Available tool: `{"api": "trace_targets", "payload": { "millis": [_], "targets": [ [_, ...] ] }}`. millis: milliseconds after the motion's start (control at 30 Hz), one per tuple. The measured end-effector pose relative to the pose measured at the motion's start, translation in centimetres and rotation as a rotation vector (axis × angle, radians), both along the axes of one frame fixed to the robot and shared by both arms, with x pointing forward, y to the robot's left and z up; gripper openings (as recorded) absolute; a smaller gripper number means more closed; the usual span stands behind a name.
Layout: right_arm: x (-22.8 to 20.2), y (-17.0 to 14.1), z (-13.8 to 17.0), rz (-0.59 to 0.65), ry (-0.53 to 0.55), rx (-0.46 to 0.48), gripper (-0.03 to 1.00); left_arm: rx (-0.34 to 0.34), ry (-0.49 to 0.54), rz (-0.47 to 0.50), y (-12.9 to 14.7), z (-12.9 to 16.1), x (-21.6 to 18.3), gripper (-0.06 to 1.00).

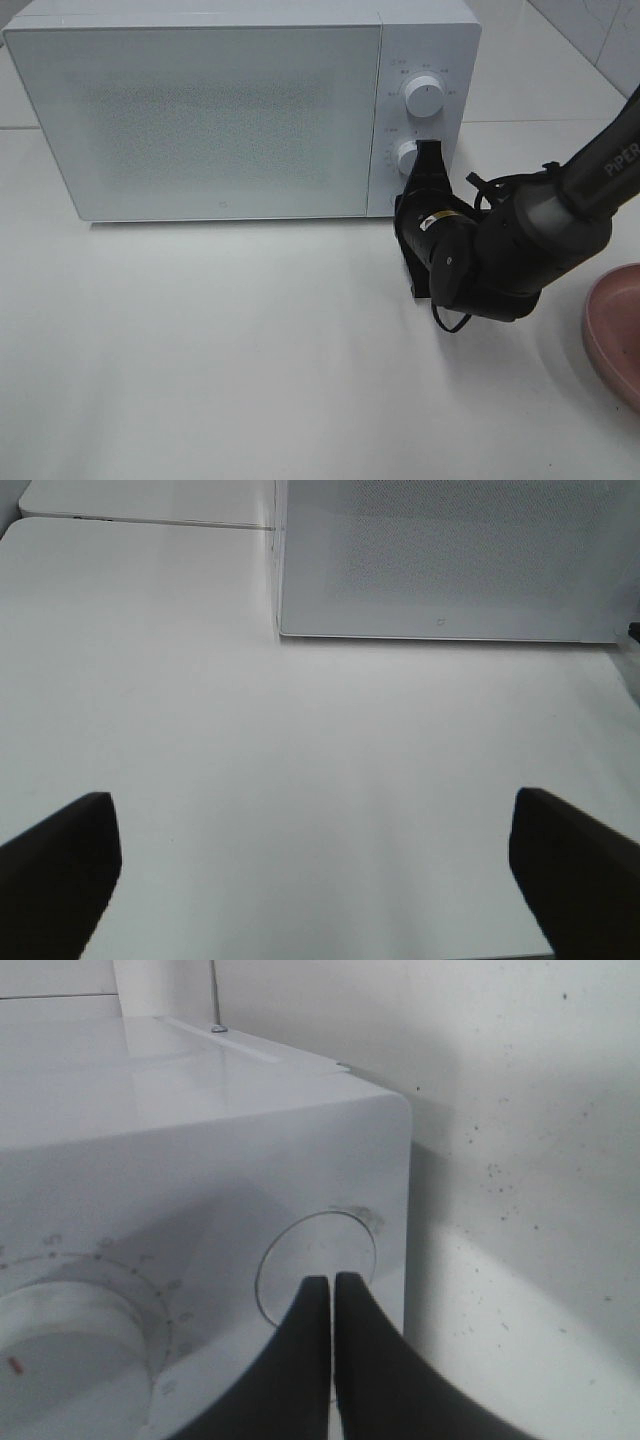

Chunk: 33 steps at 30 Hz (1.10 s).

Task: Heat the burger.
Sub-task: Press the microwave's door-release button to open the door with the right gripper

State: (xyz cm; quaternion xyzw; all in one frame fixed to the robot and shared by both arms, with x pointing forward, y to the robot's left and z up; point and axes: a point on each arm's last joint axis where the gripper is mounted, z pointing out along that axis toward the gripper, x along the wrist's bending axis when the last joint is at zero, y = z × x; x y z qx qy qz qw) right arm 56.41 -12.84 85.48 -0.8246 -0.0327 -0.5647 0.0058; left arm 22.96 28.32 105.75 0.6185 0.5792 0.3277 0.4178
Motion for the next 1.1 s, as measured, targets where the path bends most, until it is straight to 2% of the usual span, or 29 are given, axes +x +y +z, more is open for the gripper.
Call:
{"api": "trace_targets", "payload": {
  "millis": [1100],
  "targets": [
    [1.4, 0.1, 0.2, -0.054, -0.03, 0.03, 0.0, 0.0, 0.0, 0.0, 0.0, 0.0, 0.0, 0.98]
  ]
}}
